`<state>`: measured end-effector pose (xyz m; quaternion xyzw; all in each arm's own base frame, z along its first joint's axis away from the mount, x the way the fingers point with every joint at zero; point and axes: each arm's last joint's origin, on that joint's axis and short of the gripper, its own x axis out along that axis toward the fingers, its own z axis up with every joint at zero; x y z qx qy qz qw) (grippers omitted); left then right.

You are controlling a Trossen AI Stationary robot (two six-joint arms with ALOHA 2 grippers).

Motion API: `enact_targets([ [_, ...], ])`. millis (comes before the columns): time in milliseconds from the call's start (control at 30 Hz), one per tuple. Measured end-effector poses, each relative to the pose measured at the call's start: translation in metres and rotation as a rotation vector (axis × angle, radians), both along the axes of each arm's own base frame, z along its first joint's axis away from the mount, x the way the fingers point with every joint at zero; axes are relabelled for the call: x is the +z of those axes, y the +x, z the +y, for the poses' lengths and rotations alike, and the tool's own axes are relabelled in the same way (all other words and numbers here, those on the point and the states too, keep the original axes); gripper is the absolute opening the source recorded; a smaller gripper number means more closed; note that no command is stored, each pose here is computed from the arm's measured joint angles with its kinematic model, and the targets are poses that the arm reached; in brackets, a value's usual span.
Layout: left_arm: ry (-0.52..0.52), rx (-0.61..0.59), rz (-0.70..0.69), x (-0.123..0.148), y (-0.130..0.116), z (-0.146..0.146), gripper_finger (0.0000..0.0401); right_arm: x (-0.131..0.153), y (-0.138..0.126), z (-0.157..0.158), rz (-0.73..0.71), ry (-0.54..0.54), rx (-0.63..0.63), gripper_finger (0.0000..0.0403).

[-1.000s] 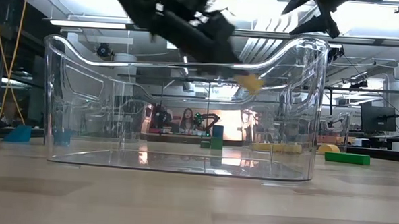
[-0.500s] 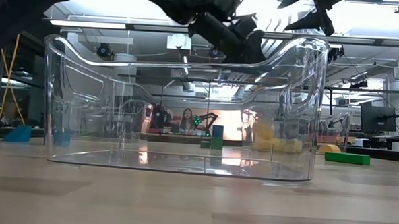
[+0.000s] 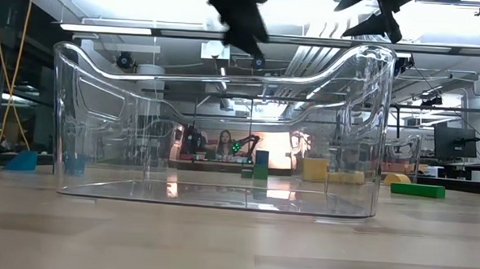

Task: Sort blocks
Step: Put the blue block into the left transparent bin

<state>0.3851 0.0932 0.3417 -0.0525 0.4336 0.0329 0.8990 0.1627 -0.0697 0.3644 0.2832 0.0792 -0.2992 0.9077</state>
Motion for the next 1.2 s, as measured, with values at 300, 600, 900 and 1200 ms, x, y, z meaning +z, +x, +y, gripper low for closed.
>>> enact_targets([
  [300,-0.002,-0.045,-0.04,-0.065,-0.111,-0.083,0.0256,-0.004,-0.001,0.001,0.048,0.009,0.01,0.0272],
  [600,0.197,-0.208,0.338,-0.127,-0.202,-0.089,0.0256,-0.005,-0.001,0.001,0.053,0.013,0.012,0.0272],
  [900,0.122,-0.149,0.407,-0.129,-0.194,-0.067,0.0256,-0.008,0.003,-0.001,0.067,0.033,0.008,0.0272],
  [1200,0.128,-0.294,0.621,-0.146,-0.186,-0.057,0.0256,-0.016,0.014,-0.005,0.107,0.053,0.007,0.0272],
])
